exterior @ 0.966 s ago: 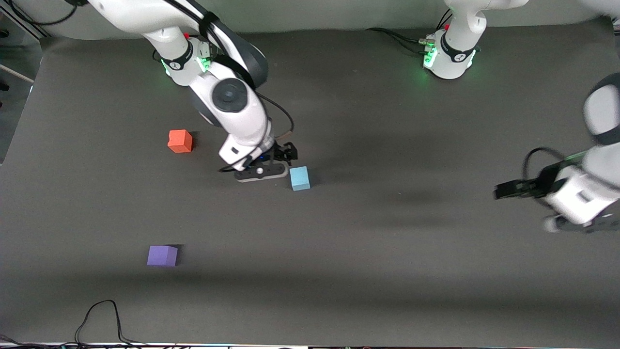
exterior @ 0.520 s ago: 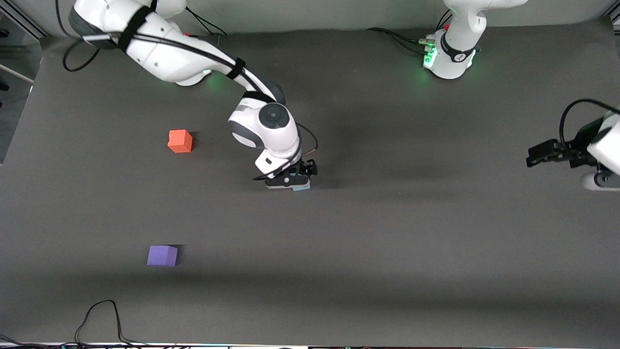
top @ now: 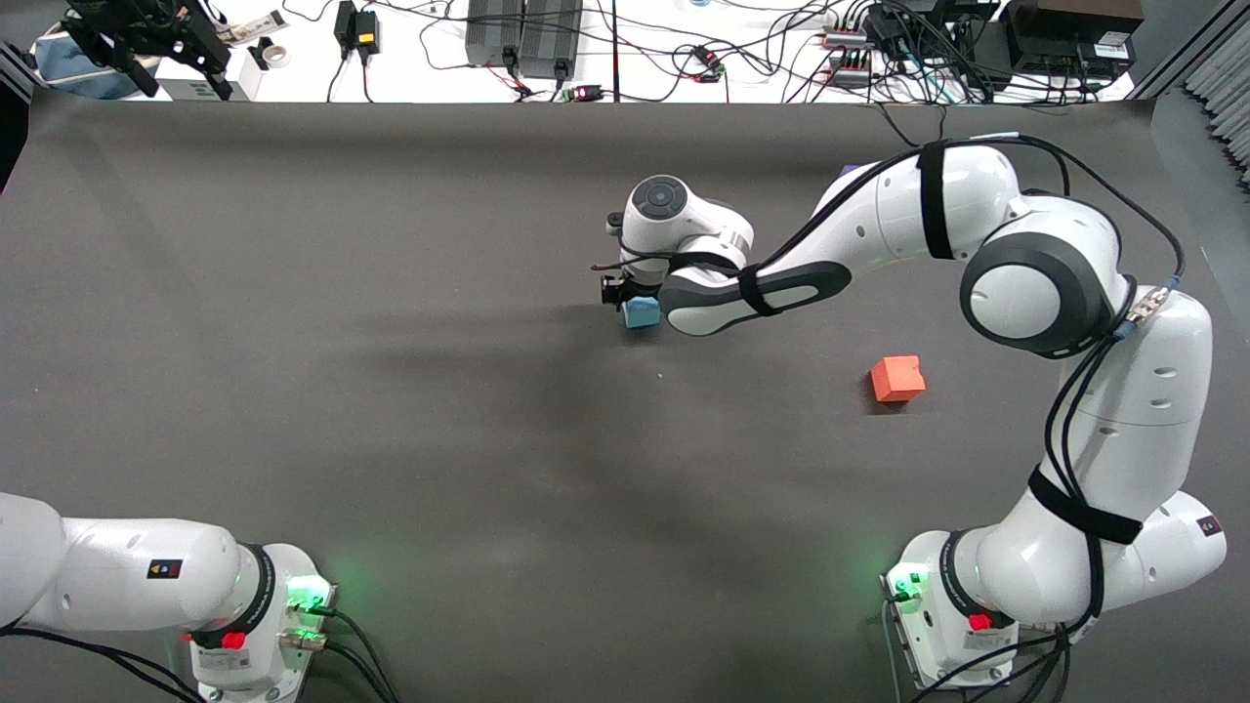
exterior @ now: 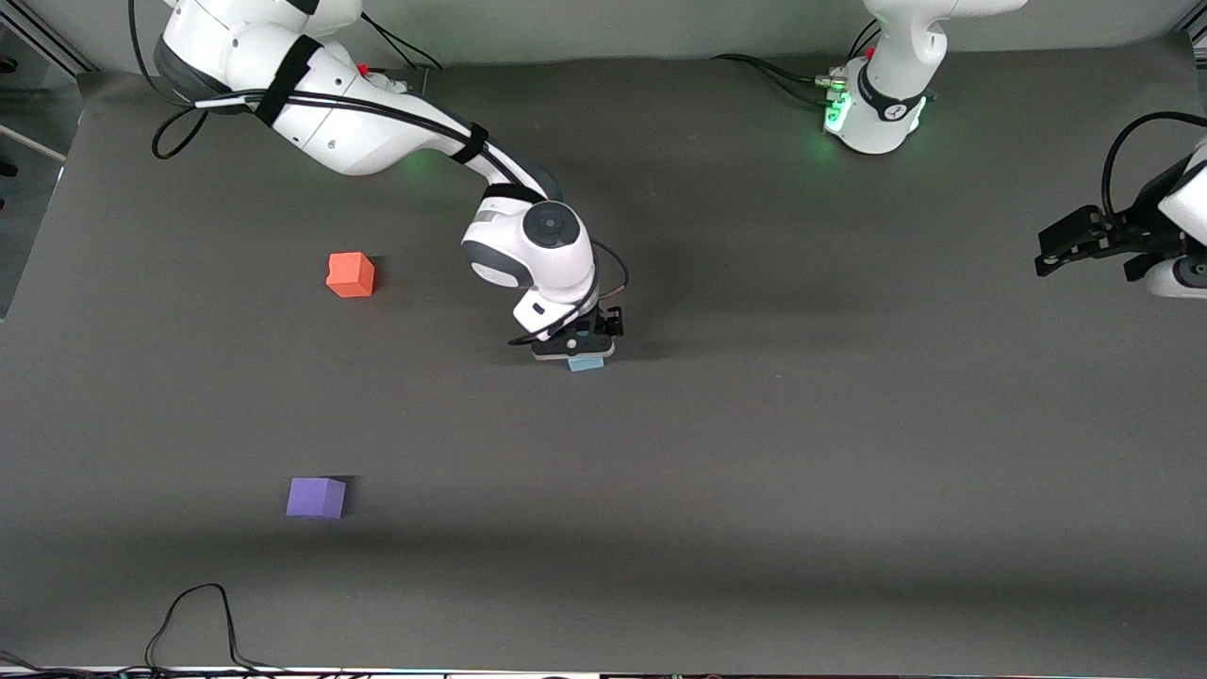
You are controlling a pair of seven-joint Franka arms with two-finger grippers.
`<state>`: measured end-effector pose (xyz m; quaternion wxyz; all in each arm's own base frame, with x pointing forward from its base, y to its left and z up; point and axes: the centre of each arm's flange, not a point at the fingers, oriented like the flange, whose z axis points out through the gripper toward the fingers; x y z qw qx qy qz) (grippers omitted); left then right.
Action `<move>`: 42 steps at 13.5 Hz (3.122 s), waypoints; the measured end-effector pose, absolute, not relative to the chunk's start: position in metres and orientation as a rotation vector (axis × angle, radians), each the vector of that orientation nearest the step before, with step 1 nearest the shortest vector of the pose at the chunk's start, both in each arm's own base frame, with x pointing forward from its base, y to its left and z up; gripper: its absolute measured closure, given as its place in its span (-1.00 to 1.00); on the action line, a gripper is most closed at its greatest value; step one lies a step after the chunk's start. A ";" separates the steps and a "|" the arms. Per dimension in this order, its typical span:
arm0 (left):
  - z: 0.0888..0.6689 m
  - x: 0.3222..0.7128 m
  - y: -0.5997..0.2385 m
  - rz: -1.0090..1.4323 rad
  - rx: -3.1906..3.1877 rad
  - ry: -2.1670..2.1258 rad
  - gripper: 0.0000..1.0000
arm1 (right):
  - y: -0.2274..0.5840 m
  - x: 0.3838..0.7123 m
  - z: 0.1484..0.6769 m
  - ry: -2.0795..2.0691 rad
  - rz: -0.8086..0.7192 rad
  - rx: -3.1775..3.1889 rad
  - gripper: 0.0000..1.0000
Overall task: Place blue block between orange and purple blocks
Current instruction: 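Lower the right gripper onto the blue block while the left gripper retracts, then close the right gripper on the blue block and lift it, then carry the blue block toward the orange and purple blocks, then lower the blue block between orange and purple blocks, open the right gripper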
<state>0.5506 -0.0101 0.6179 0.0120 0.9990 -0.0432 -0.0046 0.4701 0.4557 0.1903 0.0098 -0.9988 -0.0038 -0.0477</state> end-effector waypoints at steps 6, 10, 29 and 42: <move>0.623 0.546 -0.009 -0.018 3.115 -0.143 -1.00 | 0.427 0.506 0.275 0.151 -0.091 -3.146 -0.10; 0.621 0.549 -0.009 -0.021 3.115 -0.145 -1.00 | 0.308 0.565 0.387 0.179 0.037 -3.107 -0.10; 0.612 0.548 -0.007 -0.104 3.129 -0.154 -1.00 | 0.034 0.521 0.216 0.169 0.009 -3.139 -0.07; 0.612 0.548 -0.009 -0.104 3.147 -0.171 -1.00 | 0.031 0.530 0.365 0.146 -0.116 -3.135 -1.00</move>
